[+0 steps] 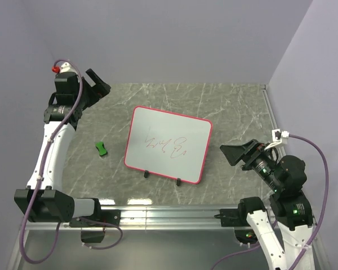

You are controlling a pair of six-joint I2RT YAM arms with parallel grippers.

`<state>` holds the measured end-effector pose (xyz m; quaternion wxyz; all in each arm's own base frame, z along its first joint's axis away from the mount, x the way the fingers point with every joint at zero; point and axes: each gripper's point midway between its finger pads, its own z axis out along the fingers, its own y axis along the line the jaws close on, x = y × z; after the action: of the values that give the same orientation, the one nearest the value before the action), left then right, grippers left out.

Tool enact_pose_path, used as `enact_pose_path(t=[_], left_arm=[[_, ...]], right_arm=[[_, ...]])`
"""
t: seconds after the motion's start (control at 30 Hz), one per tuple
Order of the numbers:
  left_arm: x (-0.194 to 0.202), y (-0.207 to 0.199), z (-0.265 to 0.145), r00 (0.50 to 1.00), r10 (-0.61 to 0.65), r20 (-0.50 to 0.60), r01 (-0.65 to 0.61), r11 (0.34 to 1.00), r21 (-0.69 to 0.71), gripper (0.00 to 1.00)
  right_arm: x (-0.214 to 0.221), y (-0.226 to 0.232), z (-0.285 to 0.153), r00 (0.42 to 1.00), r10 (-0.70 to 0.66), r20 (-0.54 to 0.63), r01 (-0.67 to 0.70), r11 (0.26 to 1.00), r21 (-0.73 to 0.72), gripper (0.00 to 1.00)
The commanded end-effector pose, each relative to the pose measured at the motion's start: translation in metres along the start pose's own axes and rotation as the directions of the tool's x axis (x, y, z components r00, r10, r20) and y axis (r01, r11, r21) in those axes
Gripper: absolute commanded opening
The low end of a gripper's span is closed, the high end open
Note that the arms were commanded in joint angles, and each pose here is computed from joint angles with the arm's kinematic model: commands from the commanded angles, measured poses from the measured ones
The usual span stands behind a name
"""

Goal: Erase the whiteboard

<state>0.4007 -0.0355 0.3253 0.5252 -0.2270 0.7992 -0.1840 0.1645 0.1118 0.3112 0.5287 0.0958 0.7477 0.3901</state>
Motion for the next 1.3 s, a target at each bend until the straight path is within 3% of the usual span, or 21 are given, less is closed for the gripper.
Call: enact_pose_path(t=[0.0,0.03,0.07,0.13,0.17,0.23,0.27,0.3,0.47,0.63,0.73,1.07,1.27], left_arm=[[-0.023,-0.015,-0.035,0.994,-0.102,0.044,0.103,0.995,-0.013,0.99],[-0.023,-0.021,-0.035,0.984,-0.17,0.055,0.169,0.985,0.023,0.99],[0.017,-0.022,-0.025,0.975,-0.207,-0.078,0.214,0.972,0.096,0.99],[0.028,-0.043,-0.022,0.948,-0.268,-0.172,0.309,0.905,0.292,0.99],[0.042,-0.042,-0.019,0.931,-0.272,-0.245,0.336,0.899,0.28,0.99],[0.068,-0.009,-0.004,0.943,-0.229,-0.24,0.252,0.965,0.067,0.99],[0.061,0.003,0.0,0.973,-0.183,-0.138,0.179,0.983,-0.045,0.99],[0.066,0.017,0.003,0.976,-0.166,-0.141,0.15,0.982,-0.114,0.99],[0.118,0.1,0.005,0.936,-0.118,-0.331,-0.053,0.884,-0.464,0.98],[0.166,0.134,-0.005,0.888,-0.14,-0.438,-0.126,0.842,-0.525,0.91],[0.17,0.142,-0.01,0.897,-0.114,-0.428,-0.141,0.841,-0.521,0.91],[0.21,0.189,-0.011,0.856,-0.102,-0.507,-0.251,0.775,-0.58,0.91],[0.206,0.198,0.007,0.86,-0.095,-0.502,-0.239,0.794,-0.559,0.9]], right_arm=[[-0.009,0.009,-0.014,0.997,-0.068,0.043,0.068,0.998,-0.012,0.99],[-0.007,0.008,-0.014,0.997,-0.07,0.04,0.071,0.997,-0.011,0.99],[-0.005,0.008,-0.016,0.996,-0.075,0.039,0.076,0.997,-0.016,1.0],[0.0,0.003,-0.014,0.997,-0.073,0.032,0.073,0.997,-0.014,1.0],[0.001,0.003,-0.014,0.997,-0.074,0.034,0.075,0.997,-0.018,0.99],[-0.001,0.004,-0.017,0.995,-0.085,0.042,0.085,0.996,-0.014,1.0],[-0.003,0.004,-0.018,0.994,-0.099,0.048,0.099,0.995,-0.009,1.0],[-0.003,0.004,-0.02,0.993,-0.109,0.044,0.11,0.994,-0.004,1.0],[0.002,0.01,-0.024,0.99,-0.139,0.012,0.14,0.99,-0.035,1.0],[0.0,0.015,-0.026,0.989,-0.146,0.001,0.145,0.988,-0.044,1.0],[0.002,0.012,-0.024,0.989,-0.15,-0.002,0.149,0.988,-0.039,1.0],[0.014,0.006,-0.033,0.991,-0.128,-0.021,0.128,0.992,-0.023,1.0],[0.015,0.005,-0.032,0.995,-0.104,-0.004,0.103,0.994,-0.031,1.0]])
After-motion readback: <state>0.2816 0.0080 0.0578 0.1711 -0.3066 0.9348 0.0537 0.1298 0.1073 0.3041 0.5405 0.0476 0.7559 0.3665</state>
